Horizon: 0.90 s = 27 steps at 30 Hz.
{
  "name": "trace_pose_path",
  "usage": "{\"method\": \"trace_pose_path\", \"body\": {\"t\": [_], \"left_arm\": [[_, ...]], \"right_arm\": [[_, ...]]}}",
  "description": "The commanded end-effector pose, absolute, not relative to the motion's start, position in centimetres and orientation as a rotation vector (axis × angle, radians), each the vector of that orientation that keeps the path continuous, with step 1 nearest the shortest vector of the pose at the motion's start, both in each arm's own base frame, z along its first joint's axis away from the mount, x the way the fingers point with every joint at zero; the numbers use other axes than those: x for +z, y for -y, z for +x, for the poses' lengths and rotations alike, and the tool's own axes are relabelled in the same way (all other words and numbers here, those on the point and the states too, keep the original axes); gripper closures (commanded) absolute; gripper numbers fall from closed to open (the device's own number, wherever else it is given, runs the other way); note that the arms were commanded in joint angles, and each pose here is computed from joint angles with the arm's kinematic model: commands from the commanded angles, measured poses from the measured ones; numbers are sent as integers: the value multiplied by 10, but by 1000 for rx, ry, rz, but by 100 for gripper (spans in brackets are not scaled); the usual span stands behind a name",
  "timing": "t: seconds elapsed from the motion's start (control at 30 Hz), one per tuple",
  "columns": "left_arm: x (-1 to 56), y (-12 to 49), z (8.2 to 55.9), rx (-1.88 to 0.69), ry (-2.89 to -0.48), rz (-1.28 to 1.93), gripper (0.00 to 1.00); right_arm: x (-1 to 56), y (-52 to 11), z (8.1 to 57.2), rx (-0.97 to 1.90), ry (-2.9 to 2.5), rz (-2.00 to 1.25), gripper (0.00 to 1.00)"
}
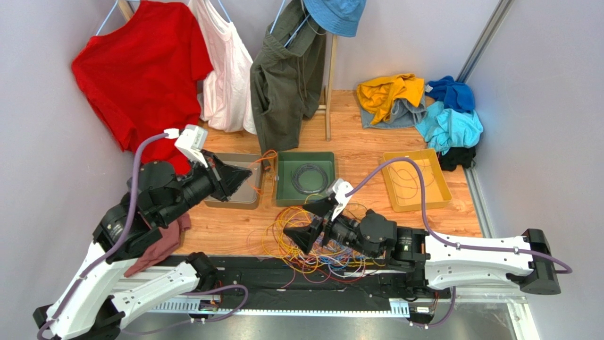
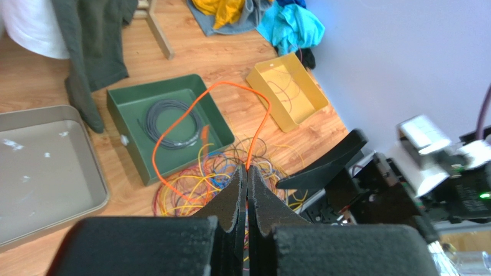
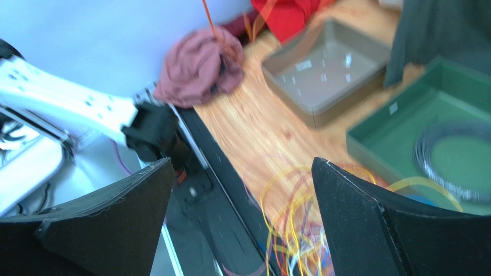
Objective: Untangle the cables
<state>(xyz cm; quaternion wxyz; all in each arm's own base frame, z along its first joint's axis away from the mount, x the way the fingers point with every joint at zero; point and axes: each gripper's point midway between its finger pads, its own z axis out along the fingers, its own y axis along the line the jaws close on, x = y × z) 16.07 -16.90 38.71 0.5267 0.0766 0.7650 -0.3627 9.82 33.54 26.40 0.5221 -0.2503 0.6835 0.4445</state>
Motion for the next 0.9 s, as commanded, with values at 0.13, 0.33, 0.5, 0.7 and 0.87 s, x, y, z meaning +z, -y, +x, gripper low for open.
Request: {"method": "trace_pose_path", "body": {"t": [0.13, 0.33, 0.5, 0.7, 0.87], "left_arm": [[372, 197, 158, -1000, -1859, 223, 100], [362, 202, 157, -1017, -1877, 235, 100], [361, 200, 154, -1022, -1870, 246, 100], [360, 196, 149, -1026, -1860, 250, 100], [352, 193, 146, -1030, -1869, 242, 100]], "right_arm": [[342, -361, 114, 1064, -1396, -517, 4], [338, -397, 122, 1005, -1424, -563, 6], [329, -404, 148, 892, -1456, -450, 10], [323, -395, 170, 845, -1471, -341, 39], [330, -386, 169, 866, -1440, -317, 69]]}}
